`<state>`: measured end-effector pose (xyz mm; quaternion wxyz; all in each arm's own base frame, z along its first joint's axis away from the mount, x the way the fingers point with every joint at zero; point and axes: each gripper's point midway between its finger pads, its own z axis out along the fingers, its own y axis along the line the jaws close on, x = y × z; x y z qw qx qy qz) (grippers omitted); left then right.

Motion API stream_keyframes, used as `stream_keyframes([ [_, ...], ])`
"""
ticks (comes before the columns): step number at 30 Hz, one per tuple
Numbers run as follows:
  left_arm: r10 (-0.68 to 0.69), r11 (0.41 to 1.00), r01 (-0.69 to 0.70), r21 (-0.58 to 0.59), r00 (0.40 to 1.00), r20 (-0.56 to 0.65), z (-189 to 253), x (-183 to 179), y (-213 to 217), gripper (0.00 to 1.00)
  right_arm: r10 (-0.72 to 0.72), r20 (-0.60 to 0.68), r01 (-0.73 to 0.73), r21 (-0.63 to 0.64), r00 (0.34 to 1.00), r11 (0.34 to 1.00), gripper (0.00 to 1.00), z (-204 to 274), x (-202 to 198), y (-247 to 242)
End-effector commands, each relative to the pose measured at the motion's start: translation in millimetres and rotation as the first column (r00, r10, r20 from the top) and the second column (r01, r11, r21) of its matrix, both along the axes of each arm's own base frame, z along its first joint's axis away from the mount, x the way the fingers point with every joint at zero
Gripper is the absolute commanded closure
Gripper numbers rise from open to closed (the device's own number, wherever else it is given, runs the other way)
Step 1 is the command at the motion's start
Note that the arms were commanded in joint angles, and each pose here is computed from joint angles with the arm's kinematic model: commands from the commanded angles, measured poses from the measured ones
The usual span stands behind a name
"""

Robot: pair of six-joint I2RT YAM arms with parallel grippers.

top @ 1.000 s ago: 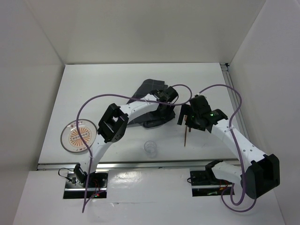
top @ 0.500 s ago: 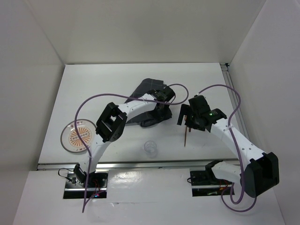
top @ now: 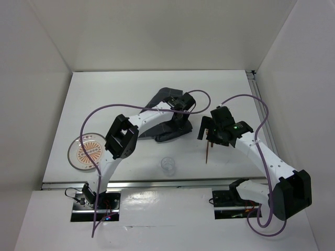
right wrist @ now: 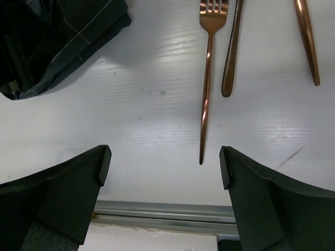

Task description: Set the dinner table for one person

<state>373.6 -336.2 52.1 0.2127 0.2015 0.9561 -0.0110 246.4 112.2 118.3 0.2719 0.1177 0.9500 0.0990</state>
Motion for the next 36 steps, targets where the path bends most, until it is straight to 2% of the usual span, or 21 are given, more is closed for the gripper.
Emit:
stream_keyframes([
  [1, 0.019, 0.999, -0.016, -0.043, 0.998, 0.055, 40, 4, 2, 0.42, 0.000, 0.018, 0.000, 0.002, 1.000, 1.000, 0.02, 5, 5, 0],
  [4, 0.019, 0.999, -0.016, -0.044, 0.998, 0.055, 39, 3, 4, 0.45, 0.000, 0.018, 0.000, 0.002, 1.000, 1.000, 0.02, 5, 5, 0],
  [7, 0.018, 0.999, -0.017, -0.037, 0.999, 0.048, 37, 3, 4, 0.52, 0.000, 0.018, 0.000, 0.002, 1.000, 1.000, 0.02, 5, 5, 0],
  [8, 0.015, 0.999, -0.013, -0.043, 0.999, 0.042, 37, 2, 3, 0.58, 0.000, 0.018, 0.000, 0.002, 1.000, 1.000, 0.02, 5, 5, 0],
  [10, 0.015, 0.999, -0.013, -0.036, 0.999, 0.036, 36, 0, 4, 0.60, 0.000, 0.018, 0.000, 0.002, 1.000, 1.000, 0.02, 5, 5, 0],
  [15, 0.006, 0.999, -0.005, -0.032, 0.999, 0.037, 36, 0, 5, 0.60, 0.000, 0.018, 0.000, 0.002, 1.000, 1.000, 0.02, 5, 5, 0],
  [18, 0.006, 1.000, -0.005, -0.018, 1.000, 0.023, 31, -2, 7, 0.49, 0.000, 0.018, 0.000, 0.002, 1.000, 1.000, 0.02, 5, 5, 0],
  [21, 0.002, 1.000, -0.001, -0.025, 1.000, 0.016, 31, -3, 5, 0.47, 0.000, 0.018, 0.000, 0.002, 1.000, 1.000, 0.02, 5, 5, 0],
  [24, 0.006, 1.000, -0.006, 0.000, 1.000, 0.004, 24, -4, 9, 0.54, 0.005, 0.015, -0.005, 0.009, 1.000, 1.000, 0.02, 5, 4, 1],
  [26, 0.015, 1.000, -0.015, 0.015, 1.000, -0.011, 19, -4, 15, 0.64, 0.019, 0.031, -0.020, 0.021, 0.999, 1.000, 0.02, 10, 7, 5],
  [27, 0.027, 1.000, -0.027, 0.015, 1.000, -0.011, 19, 0, 19, 0.80, 0.019, 0.034, -0.020, 0.022, 0.999, 1.000, 0.02, 9, 10, 6],
  [29, 0.045, 0.999, -0.045, 0.021, 0.999, 0.003, 29, 6, 26, 1.00, 0.040, 0.033, -0.042, 0.037, 0.999, 0.998, 0.02, 8, 12, 11],
  [34, 0.095, 0.995, -0.093, -0.030, 0.993, 0.077, 81, 26, 52, 1.00, 0.114, 0.021, -0.115, 0.103, 0.993, 0.988, 0.04, 0, 36, 39],
  [36, 0.124, 0.989, -0.114, -0.097, 0.987, 0.102, 111, 31, 64, 1.00, 0.119, 0.000, -0.118, 0.104, 0.993, 0.987, 0.06, -8, 53, 48],
])
